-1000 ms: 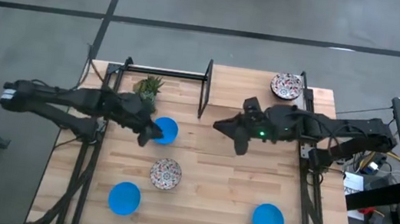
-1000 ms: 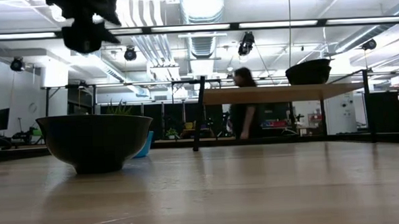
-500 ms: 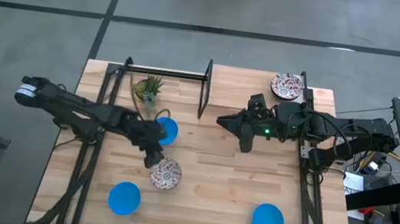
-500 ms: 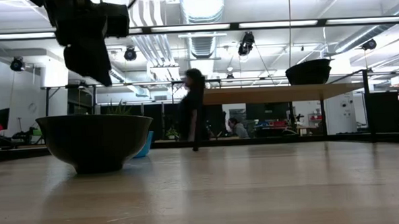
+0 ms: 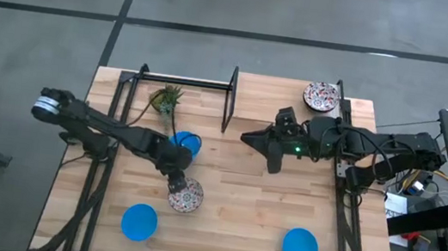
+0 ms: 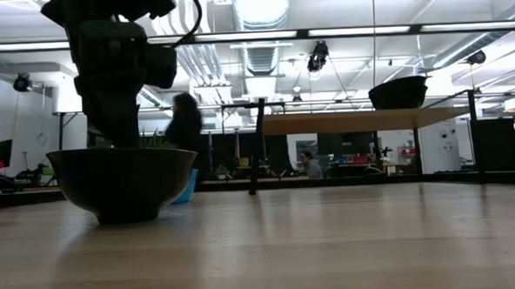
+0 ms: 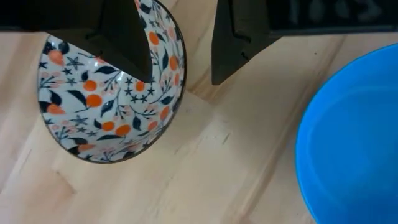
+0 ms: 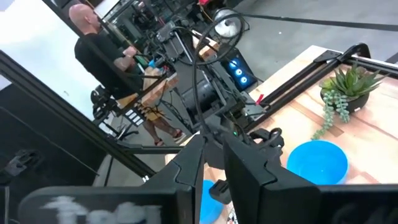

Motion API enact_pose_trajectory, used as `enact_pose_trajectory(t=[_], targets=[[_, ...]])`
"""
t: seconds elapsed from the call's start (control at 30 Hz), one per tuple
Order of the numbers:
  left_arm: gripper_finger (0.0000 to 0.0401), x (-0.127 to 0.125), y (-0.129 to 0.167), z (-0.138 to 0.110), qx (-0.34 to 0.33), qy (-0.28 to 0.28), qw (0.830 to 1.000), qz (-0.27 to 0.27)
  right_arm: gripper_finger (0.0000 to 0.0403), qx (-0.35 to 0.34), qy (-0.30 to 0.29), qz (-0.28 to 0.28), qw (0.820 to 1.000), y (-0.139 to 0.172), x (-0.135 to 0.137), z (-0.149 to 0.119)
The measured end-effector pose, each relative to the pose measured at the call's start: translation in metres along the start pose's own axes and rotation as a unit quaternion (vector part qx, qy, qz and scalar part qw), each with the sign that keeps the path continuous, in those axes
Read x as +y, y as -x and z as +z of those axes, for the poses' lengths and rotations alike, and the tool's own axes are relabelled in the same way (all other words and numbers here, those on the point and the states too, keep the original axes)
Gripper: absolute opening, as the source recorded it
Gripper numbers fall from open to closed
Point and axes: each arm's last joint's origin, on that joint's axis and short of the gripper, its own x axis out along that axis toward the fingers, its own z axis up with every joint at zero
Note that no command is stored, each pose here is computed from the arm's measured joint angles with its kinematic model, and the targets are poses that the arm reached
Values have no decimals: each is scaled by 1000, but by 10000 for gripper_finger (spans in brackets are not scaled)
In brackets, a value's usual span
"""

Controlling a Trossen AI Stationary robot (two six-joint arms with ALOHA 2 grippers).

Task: Pick & Place Mini bowls
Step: Stack the white patterned bowl on top of the other white patterned bowl on the shelf

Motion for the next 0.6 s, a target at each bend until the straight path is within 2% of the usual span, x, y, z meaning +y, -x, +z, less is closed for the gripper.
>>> enact_pose_trajectory(t=[0.47, 0.6], targets=[[155, 3, -29, -2, 50, 0, 998, 28, 57, 3, 3, -7, 1000, -5, 2, -6], [136, 2, -28, -2, 56, 0, 998, 19, 56, 6, 3, -9, 1000, -6, 1, -7]])
